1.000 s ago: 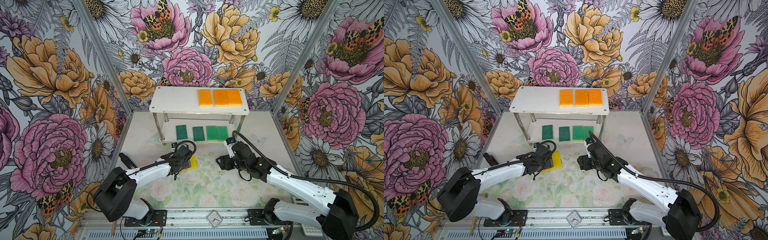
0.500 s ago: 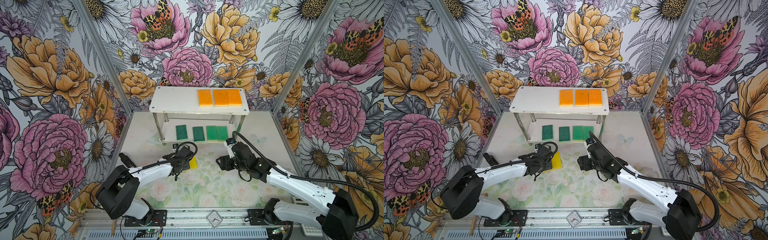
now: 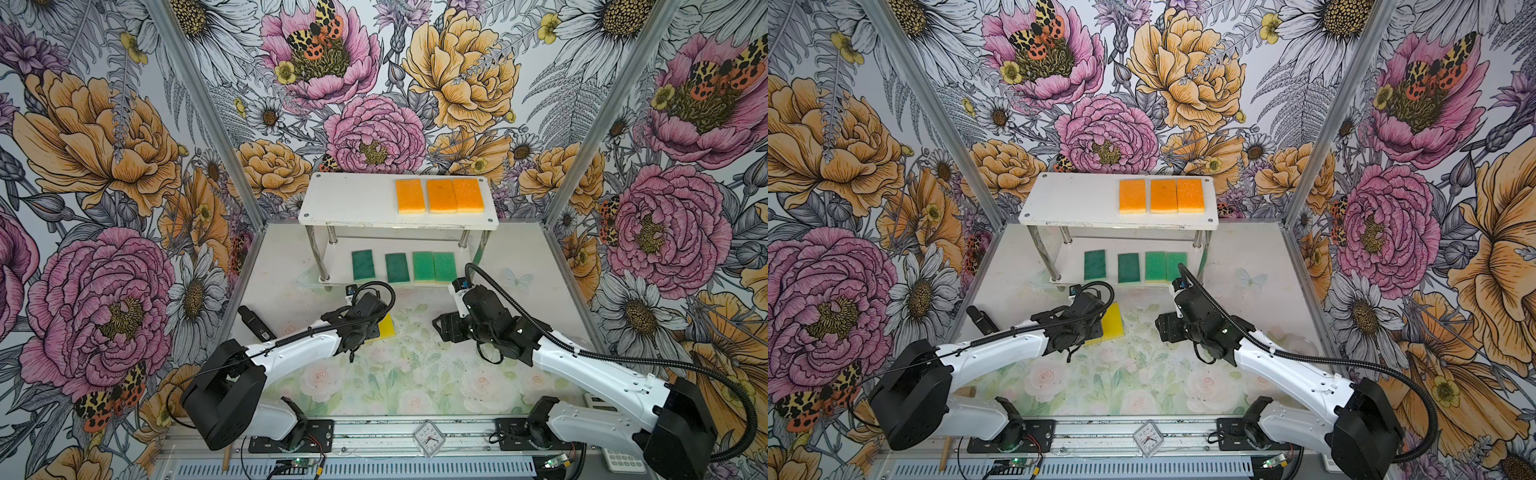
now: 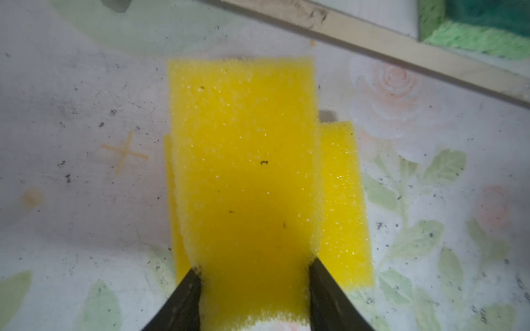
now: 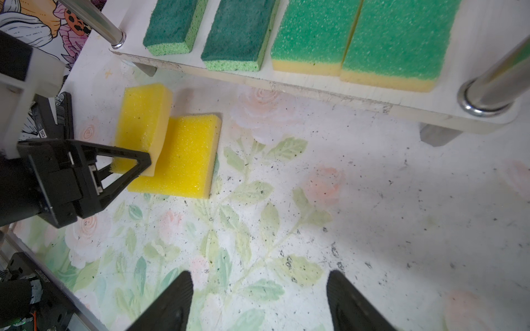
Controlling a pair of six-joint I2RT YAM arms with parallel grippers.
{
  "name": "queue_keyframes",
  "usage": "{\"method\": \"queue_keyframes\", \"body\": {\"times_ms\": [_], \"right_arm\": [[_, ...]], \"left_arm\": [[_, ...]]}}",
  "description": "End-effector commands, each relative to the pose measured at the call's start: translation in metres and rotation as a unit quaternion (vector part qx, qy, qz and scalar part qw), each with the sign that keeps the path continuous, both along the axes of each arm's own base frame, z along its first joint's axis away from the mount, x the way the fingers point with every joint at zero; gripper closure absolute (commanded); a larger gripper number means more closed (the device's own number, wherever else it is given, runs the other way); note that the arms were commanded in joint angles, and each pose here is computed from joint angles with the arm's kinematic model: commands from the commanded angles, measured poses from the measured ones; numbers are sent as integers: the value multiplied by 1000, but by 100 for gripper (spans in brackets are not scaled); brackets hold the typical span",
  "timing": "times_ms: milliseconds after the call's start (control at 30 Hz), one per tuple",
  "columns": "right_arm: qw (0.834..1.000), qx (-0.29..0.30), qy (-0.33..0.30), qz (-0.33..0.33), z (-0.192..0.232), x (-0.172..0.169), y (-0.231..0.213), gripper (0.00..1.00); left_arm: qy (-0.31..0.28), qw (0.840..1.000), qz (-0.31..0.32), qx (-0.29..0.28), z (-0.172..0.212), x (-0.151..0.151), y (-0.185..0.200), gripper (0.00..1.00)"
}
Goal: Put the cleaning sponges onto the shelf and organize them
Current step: 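Lift the yellow sponge with the left gripper up to the top shelf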
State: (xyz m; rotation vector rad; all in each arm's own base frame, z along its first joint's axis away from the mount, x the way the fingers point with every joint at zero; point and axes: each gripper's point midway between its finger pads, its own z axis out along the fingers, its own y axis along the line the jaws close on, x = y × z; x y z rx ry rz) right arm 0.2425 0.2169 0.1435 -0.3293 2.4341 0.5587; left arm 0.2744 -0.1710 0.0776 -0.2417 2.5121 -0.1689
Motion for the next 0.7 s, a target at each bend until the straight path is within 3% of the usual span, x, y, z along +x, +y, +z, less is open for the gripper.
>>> {"method": "queue_keyframes", "body": {"times_ms": [0,667], "right_arm": [[1000,19,-14,-9,10,5,1,24],[1000,13,-9,-9,7,10,4,24]], "left_arm": [[-24,1000,-12,-10,19,1,-4,48],[-120,985,-99,-80,176,-32,2,49]]}}
